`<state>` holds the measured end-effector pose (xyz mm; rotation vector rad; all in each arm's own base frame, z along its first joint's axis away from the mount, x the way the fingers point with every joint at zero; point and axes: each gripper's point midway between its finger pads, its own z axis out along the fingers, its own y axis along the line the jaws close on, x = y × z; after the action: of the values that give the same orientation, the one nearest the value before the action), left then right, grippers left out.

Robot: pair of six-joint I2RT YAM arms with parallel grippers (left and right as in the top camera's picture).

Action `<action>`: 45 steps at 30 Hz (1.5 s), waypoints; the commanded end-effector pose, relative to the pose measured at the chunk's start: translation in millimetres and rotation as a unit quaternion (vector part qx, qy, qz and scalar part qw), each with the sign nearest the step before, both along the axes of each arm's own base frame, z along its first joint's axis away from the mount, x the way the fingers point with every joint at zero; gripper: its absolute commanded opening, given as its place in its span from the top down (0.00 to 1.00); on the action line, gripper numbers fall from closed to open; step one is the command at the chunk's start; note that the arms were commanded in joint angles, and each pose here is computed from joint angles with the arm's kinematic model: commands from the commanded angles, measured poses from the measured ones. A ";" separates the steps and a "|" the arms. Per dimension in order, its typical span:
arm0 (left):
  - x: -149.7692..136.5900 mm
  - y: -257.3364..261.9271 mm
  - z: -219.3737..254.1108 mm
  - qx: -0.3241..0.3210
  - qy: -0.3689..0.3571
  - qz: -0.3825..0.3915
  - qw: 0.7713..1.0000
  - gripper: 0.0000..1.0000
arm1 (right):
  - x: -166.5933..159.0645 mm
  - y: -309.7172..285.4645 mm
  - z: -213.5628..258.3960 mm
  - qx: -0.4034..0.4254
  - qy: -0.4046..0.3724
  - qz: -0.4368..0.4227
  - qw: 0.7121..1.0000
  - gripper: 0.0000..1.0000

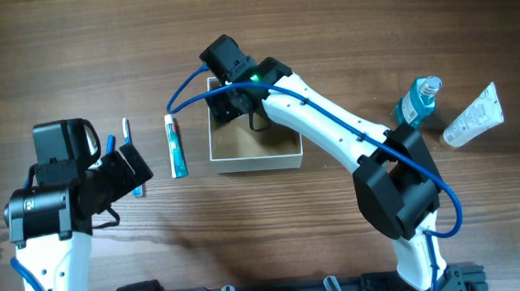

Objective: Pack container
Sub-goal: 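Carry the container into the box with the right gripper and release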

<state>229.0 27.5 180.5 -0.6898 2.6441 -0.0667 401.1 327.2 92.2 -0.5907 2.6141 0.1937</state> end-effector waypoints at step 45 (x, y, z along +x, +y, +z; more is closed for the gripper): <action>1.8 3.3 7.0 0.002 -0.008 0.012 1.000 0.00 | -133.2 -27.9 -9.9 0.033 0.205 0.025 0.978 0.96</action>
<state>228.3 27.4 180.5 -0.6905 2.6467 -0.0662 271.2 299.5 97.0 -0.6610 2.9452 0.4694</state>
